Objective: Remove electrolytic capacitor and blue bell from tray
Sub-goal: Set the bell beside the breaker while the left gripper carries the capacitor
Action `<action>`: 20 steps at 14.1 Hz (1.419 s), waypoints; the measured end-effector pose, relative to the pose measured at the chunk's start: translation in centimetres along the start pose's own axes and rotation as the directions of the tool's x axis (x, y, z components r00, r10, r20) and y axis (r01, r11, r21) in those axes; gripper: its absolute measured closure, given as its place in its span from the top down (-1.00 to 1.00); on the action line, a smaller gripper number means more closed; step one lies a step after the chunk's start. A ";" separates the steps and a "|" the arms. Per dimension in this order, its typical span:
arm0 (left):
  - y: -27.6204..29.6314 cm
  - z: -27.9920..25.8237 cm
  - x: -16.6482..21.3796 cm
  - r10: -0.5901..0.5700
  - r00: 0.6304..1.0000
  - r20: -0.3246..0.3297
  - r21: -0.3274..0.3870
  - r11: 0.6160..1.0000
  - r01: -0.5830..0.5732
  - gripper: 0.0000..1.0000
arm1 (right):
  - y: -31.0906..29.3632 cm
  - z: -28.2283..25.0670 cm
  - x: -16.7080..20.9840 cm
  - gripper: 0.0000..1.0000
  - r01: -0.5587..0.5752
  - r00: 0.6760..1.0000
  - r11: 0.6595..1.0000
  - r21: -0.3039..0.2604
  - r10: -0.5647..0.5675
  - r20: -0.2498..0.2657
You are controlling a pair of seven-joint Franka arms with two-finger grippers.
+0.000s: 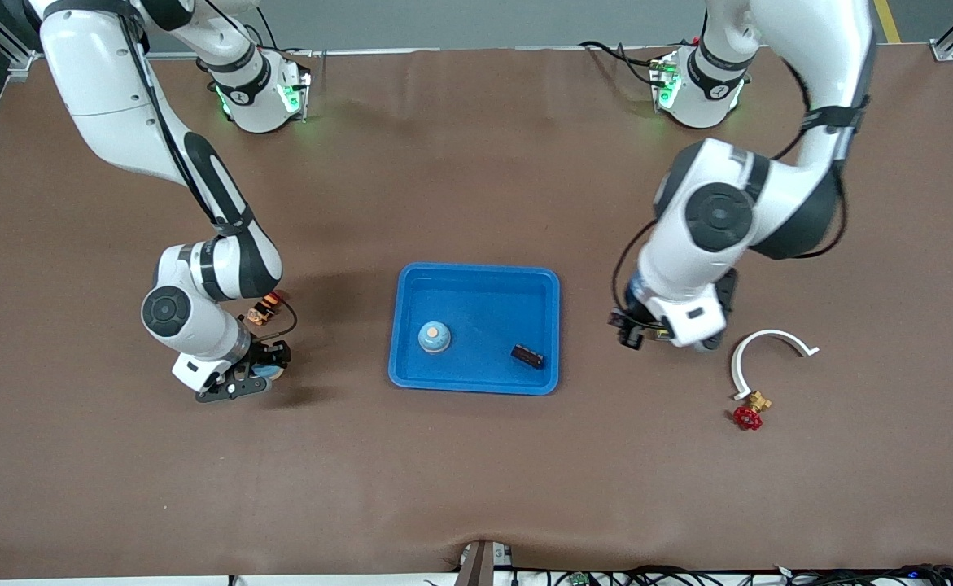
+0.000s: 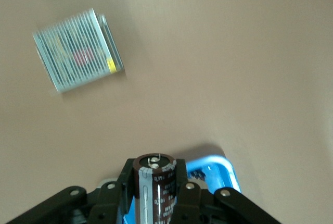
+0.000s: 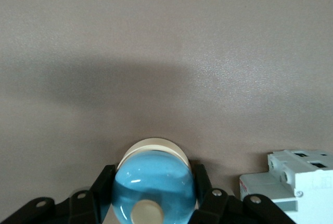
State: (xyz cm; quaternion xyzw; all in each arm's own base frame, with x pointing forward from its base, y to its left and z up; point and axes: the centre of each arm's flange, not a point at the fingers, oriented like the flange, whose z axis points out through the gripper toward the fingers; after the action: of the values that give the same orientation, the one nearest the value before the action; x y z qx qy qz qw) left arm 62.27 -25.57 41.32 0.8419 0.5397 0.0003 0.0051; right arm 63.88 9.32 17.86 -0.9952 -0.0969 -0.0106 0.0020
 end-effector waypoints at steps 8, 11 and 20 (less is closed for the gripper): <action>-4.0 -2.5 17.0 0.232 0.972 0.020 0.037 0.972 -0.233 -0.31 | -0.2 0.1 0.0 1.00 -0.004 1.000 1.000 0.005 0.004 -0.001; -5.9 -2.3 22.3 0.369 0.929 0.030 0.035 0.929 -0.370 -0.31 | -1.1 -1.8 0.5 1.00 -0.002 1.000 1.000 0.013 0.002 0.004; -7.9 5.3 30.4 0.549 0.834 0.061 0.027 0.834 -0.551 -0.31 | -14.5 -9.3 0.8 1.00 -0.253 0.967 0.967 0.020 0.252 0.040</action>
State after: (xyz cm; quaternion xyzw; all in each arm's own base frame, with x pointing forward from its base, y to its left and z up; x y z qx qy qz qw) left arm 67.87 5.32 35.77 0.9611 0.2746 -0.0312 -0.0001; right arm 61.71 23.66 27.25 -0.9994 0.0304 0.0097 0.0137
